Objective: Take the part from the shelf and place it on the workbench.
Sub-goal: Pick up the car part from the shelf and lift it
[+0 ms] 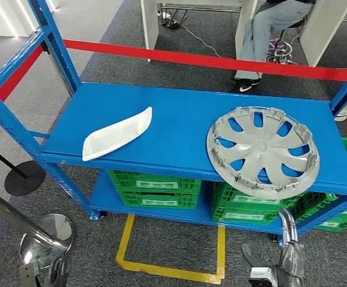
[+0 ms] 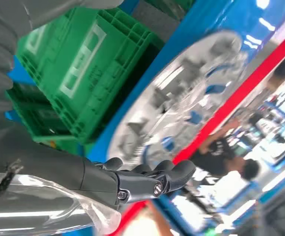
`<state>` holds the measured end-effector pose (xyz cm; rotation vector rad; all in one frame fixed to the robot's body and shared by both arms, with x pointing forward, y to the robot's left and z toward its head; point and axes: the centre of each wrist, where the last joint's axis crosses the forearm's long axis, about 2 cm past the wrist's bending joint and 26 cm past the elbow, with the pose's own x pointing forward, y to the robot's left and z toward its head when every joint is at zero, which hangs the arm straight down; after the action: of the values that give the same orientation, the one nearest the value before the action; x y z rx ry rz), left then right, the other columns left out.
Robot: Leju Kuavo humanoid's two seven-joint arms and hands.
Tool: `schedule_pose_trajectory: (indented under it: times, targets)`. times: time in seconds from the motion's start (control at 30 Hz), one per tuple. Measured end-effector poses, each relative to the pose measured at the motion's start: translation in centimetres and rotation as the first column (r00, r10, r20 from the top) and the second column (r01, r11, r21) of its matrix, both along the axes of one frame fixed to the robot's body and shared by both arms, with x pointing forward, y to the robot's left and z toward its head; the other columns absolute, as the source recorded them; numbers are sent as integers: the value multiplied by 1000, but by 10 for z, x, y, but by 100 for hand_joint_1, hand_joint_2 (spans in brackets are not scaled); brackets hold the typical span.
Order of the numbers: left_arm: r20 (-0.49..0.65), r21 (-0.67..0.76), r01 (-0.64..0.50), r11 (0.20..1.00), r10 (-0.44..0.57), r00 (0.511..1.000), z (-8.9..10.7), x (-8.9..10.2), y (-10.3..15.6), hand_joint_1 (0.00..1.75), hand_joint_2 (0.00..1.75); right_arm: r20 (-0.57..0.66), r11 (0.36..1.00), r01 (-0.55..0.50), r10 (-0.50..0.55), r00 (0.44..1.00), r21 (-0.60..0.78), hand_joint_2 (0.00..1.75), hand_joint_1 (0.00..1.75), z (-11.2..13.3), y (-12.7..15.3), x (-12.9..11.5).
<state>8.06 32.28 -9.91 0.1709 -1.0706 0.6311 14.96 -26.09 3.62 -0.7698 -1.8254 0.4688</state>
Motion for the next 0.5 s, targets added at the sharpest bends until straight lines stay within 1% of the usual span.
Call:
schedule_pose_trajectory:
  times: [0.07,0.23,0.5]
  targets:
    - [-4,-3,6,1000,-6,1000,0,0,-1,0,0,5,999,-10,11,1000,-34,175,0,2,2,1]
    - [-22,-14,30,999,-31,999,-1,3,-7,0,0,13,982,-55,59,998,-179,175,0,10,8,12]
    - [-31,-28,57,998,-57,998,-2,7,-13,0,0,17,947,-100,111,994,-305,175,0,25,25,38]
